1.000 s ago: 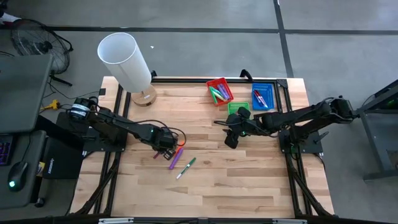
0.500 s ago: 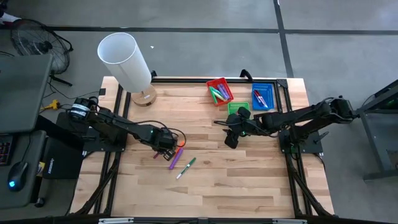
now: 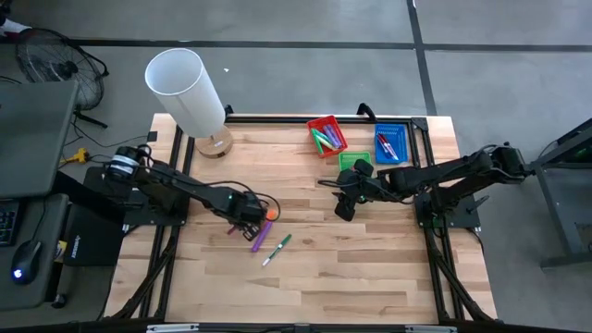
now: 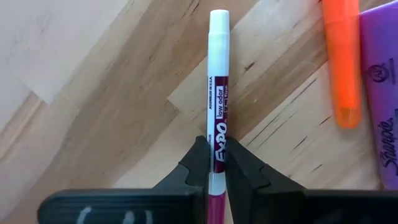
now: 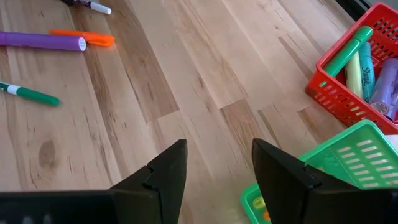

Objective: Pick & Place Markers
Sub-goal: Put the dark purple marker in the blue bin

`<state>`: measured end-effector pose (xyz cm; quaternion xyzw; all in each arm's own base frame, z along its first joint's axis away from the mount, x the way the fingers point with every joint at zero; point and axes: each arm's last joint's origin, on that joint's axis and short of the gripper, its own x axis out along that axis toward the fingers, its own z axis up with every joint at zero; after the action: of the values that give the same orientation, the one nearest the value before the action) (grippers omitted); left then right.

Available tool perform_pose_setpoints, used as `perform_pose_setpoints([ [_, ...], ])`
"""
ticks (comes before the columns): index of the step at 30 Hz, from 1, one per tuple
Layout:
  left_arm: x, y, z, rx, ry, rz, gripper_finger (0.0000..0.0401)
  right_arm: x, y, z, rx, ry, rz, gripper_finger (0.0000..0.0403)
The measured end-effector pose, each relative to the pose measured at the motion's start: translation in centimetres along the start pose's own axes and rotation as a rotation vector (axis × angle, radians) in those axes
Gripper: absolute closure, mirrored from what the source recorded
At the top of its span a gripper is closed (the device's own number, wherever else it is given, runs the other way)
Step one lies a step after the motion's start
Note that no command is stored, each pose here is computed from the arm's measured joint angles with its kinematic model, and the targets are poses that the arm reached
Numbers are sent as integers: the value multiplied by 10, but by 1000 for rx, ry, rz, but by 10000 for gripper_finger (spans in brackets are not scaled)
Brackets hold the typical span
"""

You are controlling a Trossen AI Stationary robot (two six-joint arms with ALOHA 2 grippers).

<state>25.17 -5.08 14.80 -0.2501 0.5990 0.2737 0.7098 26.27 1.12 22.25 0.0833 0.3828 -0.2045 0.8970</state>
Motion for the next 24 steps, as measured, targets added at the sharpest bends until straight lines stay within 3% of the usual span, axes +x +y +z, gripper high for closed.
perform_pose_setpoints([
  [7,-11,-9,10,49,-86,-9,382,0,-2,-1,-5,-4,-40,233],
  [14,-13,-9,13,67,-146,17,382,7,-6,-7,-19,-101,-173,233],
  [18,-14,-11,16,117,-195,16,382,25,-10,-33,-11,-196,-106,234],
  [24,-18,-25,27,220,-321,-99,382,34,-19,-72,77,-373,-17,233],
])
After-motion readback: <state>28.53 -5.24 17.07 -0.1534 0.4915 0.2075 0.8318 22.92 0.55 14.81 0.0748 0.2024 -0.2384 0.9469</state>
